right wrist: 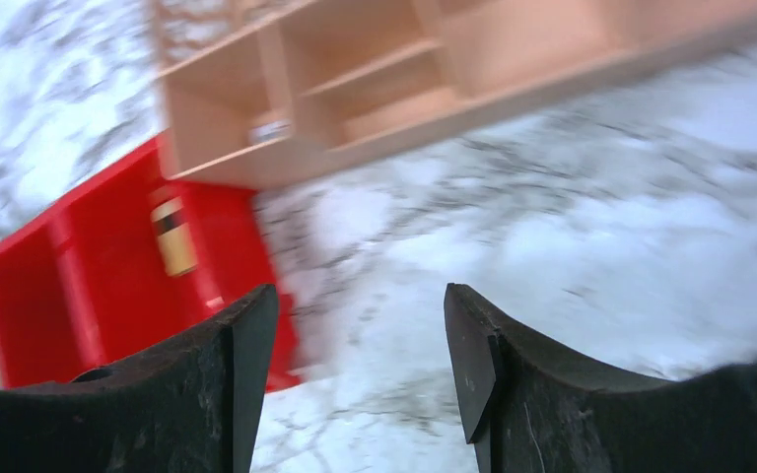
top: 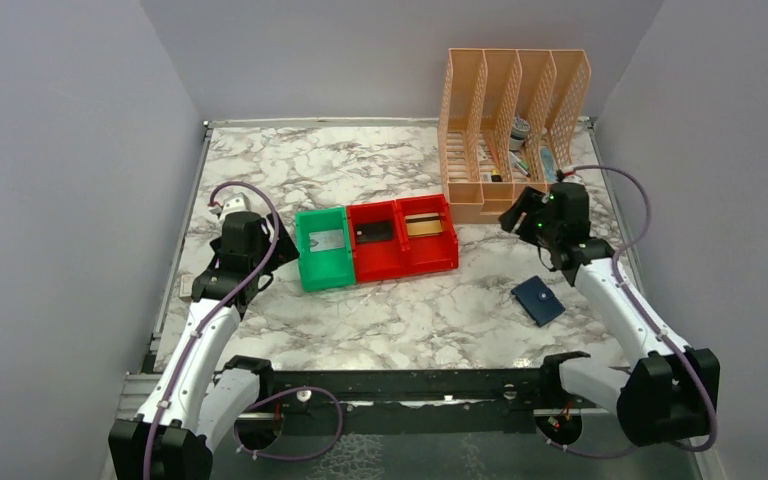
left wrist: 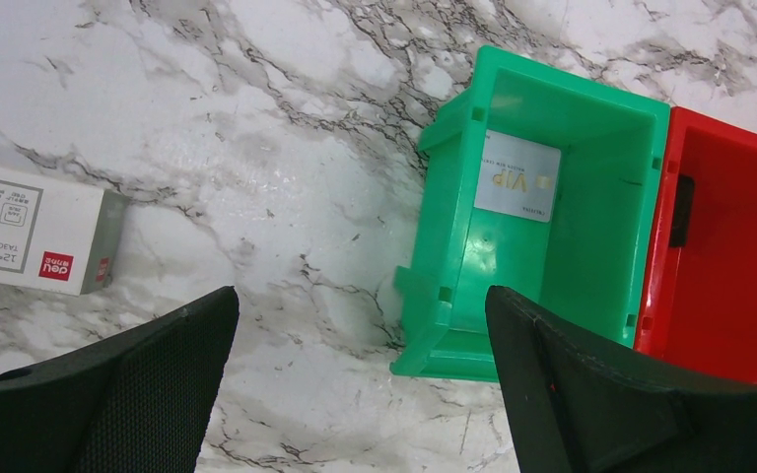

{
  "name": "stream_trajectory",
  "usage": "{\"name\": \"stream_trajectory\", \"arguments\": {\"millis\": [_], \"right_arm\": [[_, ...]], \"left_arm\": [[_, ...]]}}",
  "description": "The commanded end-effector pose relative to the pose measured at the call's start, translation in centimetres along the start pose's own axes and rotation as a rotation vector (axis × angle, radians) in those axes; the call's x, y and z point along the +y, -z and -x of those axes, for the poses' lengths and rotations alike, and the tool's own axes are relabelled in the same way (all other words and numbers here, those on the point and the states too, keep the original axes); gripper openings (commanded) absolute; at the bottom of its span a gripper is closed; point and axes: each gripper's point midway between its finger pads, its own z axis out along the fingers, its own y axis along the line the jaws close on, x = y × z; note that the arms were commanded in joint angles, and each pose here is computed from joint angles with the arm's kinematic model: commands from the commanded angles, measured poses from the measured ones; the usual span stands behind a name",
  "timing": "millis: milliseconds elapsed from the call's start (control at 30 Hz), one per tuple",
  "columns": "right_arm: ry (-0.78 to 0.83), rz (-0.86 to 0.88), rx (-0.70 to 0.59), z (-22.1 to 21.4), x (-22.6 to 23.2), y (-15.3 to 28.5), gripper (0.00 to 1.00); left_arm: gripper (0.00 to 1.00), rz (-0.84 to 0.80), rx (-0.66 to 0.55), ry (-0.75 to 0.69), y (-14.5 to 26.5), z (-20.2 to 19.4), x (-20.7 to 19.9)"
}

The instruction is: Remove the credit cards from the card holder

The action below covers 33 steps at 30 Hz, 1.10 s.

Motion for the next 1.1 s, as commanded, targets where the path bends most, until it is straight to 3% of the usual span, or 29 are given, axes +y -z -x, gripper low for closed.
{"name": "stream_trajectory", "arguments": {"millis": [0, 333, 633, 900, 1067], "right_arm": [[-0.156, -0.168, 0.148, -3.2, -6.7, 0.8, 0.63], [-0.321, -0.558, 0.219, -7.3, -15.3, 1.1, 0.62], [-0.435, -0.775, 0.295, -11.6, -17.8, 3.9, 0.64], [-0.600, -0.545, 0.525, -18.9, -12.9, 4.9, 0.63], [-0.522, -0.392, 0.583, -20.8, -8.5, 5.2, 0.62]], "left_arm": [[0.99, -0.044, -0.015, 0.001, 0.3, 0.3, -0.6], [0.99, -0.071, 0.002, -0.007, 0.2, 0.1, -1.2], [0.99, -0.074, 0.007, -0.010, 0.2, 0.0, -1.2], [0.99, -0.077, 0.001, -0.009, 0.3, 0.1, -1.2], [0.99, -0.088, 0.007, -0.008, 0.3, 0.0, -1.4]]}}
